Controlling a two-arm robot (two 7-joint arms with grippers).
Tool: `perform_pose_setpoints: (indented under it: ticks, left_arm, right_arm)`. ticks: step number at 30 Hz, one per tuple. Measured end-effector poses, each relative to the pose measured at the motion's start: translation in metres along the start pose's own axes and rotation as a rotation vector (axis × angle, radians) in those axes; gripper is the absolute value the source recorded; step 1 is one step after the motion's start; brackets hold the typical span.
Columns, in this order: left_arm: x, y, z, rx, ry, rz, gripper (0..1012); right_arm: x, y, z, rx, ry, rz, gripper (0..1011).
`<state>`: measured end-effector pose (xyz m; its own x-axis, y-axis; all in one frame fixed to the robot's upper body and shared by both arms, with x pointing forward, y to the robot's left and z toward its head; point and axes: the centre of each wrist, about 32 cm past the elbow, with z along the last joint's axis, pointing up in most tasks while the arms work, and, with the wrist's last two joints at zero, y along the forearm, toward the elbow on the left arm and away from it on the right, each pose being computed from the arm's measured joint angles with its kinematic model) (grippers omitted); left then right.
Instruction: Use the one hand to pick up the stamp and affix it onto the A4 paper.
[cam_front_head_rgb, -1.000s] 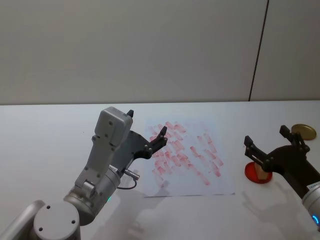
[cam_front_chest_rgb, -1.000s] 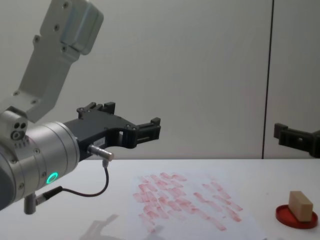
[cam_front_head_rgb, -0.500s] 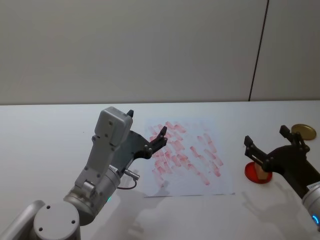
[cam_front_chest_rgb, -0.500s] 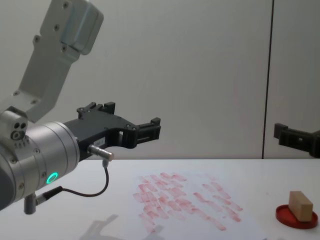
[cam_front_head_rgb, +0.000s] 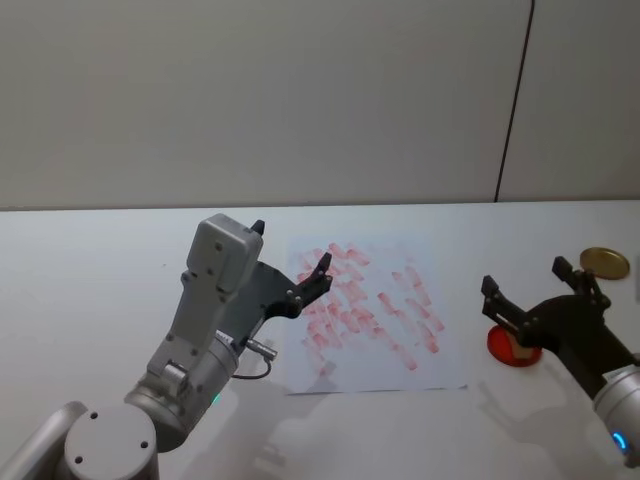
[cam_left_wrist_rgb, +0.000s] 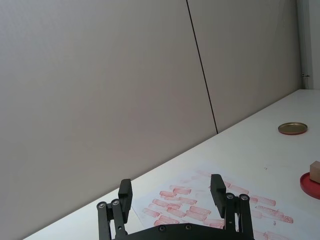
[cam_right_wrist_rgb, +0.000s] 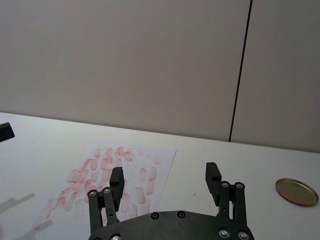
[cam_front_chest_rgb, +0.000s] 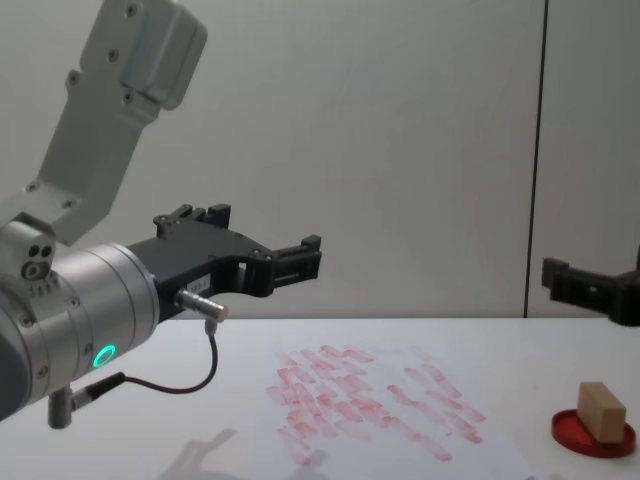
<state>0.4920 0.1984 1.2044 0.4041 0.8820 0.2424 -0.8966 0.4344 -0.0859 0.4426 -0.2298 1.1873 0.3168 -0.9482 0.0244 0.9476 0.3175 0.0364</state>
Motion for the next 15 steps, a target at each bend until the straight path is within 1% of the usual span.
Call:
perform_pose_setpoints:
  ticks: [4, 10, 11, 15]
  left_arm:
    - [0.0, 0.0, 0.0, 0.0, 0.0, 0.0, 993]
    - [0.0, 0.0, 0.0, 0.0, 0.0, 0.0, 993]
    - [0.0, 0.0, 0.0, 0.0, 0.0, 0.0, 993]
    - [0.0, 0.0, 0.0, 0.0, 0.0, 0.0, 993]
  right_arm:
    - [-0.006, 0.001, -0.001, -0.028, 0.016, -0.023, 1001]
    - [-0.018, 0.005, -0.003, -0.094, 0.053, -0.083, 1001]
    - [-0.018, 0.005, -0.003, -0.094, 0.053, -0.083, 1001]
    - [-0.024, 0.009, -0.005, -0.135, 0.075, -0.125, 1001]
